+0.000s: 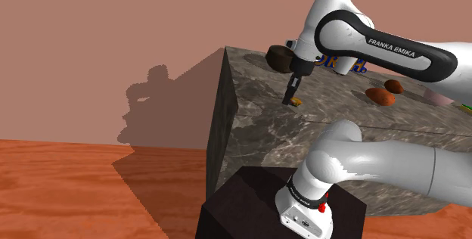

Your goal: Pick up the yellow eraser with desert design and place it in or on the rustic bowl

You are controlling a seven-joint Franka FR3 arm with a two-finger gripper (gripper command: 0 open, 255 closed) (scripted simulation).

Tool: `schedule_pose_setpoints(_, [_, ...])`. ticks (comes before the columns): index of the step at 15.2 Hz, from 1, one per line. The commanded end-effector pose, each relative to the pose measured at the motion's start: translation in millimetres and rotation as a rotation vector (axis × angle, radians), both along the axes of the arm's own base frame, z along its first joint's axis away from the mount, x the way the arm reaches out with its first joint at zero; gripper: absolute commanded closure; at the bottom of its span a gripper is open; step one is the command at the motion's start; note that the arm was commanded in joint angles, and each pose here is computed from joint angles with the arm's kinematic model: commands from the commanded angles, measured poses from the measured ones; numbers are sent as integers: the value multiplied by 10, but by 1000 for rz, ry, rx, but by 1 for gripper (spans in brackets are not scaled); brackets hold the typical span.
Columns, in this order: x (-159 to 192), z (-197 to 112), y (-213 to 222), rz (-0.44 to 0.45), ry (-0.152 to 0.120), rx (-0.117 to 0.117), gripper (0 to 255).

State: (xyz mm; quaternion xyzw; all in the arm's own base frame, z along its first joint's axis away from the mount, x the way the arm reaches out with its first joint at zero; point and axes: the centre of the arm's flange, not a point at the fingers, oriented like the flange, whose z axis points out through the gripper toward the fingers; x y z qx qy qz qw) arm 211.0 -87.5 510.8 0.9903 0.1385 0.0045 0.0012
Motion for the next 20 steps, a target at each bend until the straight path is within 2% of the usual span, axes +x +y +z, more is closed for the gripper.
schedule_pose_setpoints(1, [0, 0, 0, 0, 0, 0, 255])
schedule_pose_setpoints(8, [0, -1, 0, 0, 0, 0, 255])
schedule_pose_setpoints(20, [0, 633, 0, 0, 0, 0, 255])
